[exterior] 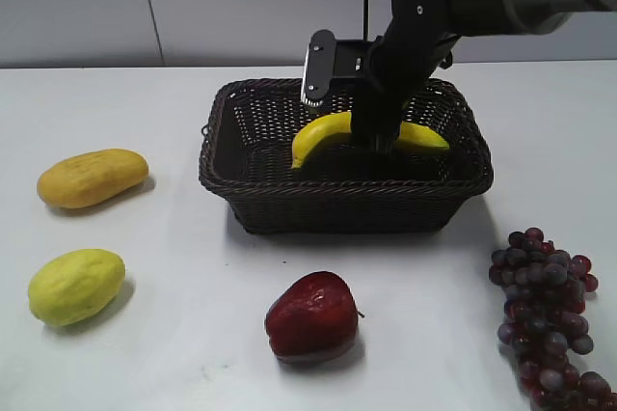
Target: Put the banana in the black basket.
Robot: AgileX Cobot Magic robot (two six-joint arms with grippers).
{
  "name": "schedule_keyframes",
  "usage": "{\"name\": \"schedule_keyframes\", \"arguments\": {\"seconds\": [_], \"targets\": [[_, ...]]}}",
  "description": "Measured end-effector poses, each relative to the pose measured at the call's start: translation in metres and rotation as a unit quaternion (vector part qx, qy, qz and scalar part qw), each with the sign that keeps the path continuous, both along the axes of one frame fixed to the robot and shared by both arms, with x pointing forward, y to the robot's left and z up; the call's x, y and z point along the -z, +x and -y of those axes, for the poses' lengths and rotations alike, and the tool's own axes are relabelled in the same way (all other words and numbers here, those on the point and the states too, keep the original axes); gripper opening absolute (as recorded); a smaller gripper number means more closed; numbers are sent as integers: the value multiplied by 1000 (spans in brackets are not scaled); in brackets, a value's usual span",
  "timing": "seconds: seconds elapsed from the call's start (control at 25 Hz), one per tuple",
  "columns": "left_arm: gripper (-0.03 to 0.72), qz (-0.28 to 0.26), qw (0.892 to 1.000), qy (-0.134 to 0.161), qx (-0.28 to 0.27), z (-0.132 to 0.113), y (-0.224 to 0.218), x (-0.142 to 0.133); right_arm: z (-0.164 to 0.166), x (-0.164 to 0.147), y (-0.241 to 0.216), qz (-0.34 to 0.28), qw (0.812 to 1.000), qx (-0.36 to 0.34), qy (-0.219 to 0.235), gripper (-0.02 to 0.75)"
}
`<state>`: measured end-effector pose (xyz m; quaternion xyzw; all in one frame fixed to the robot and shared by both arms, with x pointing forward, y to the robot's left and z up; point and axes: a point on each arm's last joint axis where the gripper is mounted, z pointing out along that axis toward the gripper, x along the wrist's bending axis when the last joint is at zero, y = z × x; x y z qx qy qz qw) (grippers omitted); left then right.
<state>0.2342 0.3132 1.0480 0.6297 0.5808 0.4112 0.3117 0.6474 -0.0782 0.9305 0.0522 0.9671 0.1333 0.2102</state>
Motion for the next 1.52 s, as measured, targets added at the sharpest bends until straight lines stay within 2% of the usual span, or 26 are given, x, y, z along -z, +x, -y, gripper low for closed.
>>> {"name": "schedule_keyframes", "arguments": {"seconds": [0.12,0.16,0.32,0.4,0.56,0.76,0.96,1.12,1.24,1.4,1.44,1.52], "targets": [[237,0,1000,0,0,0,0,0,0,3,1,-1,1000,0,-1,323],[237,0,1000,0,0,0,0,0,0,3,1,-1,1000,0,-1,357],[234,0,1000,0,0,0,0,0,0,3,1,0,1000,-2,-4,614],[233,0,1000,0,0,0,0,0,1,3,0,-4,1000,-2,-7,660],[233,0,1000,0,0,0,0,0,1,-15,0,-24,999,34,-1,666],[233,0,1000,0,0,0,0,0,10,-94,-1,-12,995,97,4,643],[232,0,1000,0,0,0,0,0,47,-155,-3,-9,980,195,27,622],[232,0,1000,0,0,0,0,0,107,-166,4,-44,947,316,38,610],[232,0,1000,0,0,0,0,0,161,-161,13,-76,901,419,81,597],[232,0,1000,0,0,0,0,0,212,-142,12,-129,825,534,133,594],[232,0,1000,0,0,0,0,0,222,-138,9,-138,811,553,135,594],[232,0,1000,0,0,0,0,0,230,-127,-3,-157,795,572,125,594]]}}
